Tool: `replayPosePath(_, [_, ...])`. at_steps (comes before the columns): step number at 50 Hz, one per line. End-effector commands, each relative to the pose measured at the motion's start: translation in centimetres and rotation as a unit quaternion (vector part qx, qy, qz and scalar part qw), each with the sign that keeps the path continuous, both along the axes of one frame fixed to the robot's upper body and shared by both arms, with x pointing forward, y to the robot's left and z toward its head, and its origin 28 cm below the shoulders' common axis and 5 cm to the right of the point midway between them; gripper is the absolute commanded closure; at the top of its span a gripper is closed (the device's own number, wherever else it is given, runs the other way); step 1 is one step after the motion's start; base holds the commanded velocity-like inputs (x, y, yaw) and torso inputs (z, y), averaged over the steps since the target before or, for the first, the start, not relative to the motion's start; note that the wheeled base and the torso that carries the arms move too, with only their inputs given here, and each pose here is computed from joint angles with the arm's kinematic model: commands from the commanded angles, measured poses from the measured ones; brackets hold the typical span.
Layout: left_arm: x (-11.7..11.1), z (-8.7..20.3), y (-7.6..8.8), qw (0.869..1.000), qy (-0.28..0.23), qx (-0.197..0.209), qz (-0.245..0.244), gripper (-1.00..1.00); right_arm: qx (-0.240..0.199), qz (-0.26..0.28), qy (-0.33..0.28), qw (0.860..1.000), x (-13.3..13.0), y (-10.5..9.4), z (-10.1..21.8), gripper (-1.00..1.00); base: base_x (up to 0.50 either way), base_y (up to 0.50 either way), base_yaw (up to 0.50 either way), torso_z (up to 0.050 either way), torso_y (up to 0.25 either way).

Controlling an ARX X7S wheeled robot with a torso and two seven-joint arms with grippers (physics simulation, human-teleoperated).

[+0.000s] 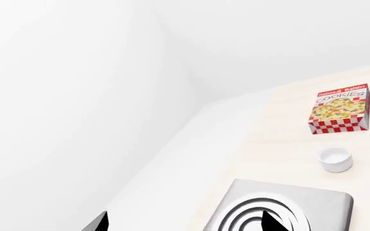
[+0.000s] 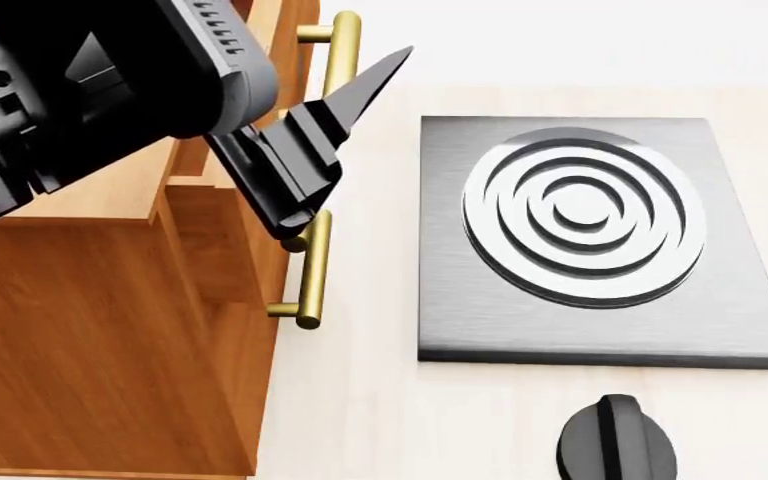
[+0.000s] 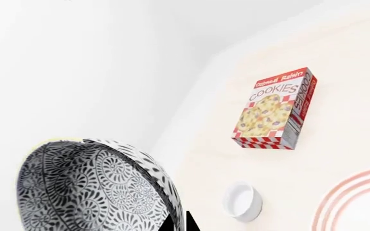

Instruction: Pick the akita bowl on the wooden cabinet and place it on the plate.

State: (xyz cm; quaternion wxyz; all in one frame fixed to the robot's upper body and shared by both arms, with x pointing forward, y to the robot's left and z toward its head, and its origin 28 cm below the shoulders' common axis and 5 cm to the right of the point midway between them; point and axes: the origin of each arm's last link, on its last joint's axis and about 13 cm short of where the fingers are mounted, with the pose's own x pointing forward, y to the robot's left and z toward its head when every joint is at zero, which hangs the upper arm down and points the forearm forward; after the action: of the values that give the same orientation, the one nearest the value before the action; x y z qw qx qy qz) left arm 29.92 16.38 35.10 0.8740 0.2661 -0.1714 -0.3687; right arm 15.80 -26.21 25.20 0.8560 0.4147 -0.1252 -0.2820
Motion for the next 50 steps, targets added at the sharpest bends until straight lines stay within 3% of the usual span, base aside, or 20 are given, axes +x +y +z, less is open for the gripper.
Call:
replayPosePath(1, [0.0,-0.1,0.1,1.000,0.000,-0.001,0.001,-1.00,0.020,-0.016,-0.009,1.000,-0.3,-0.4,0.4,1.00,0.00,0.00,0.00,0.000,0.000])
replayPosePath(18, [0.1,-0.3,0.1,1.000,0.002,-0.003,0.002,-1.00,0.076,-0.039,0.012,0.996,-0.2,-0.8,-0.9,1.00,0.00,0.00,0.00,0.000,0.001])
replayPosePath(50, [0.2,-0.4,0.2,1.000,0.002,-0.004,0.003,-1.00,0.102,-0.065,0.046,0.992,-0.5,-1.4,-3.9,1.00,0.00,0.00,0.00,0.000,0.000])
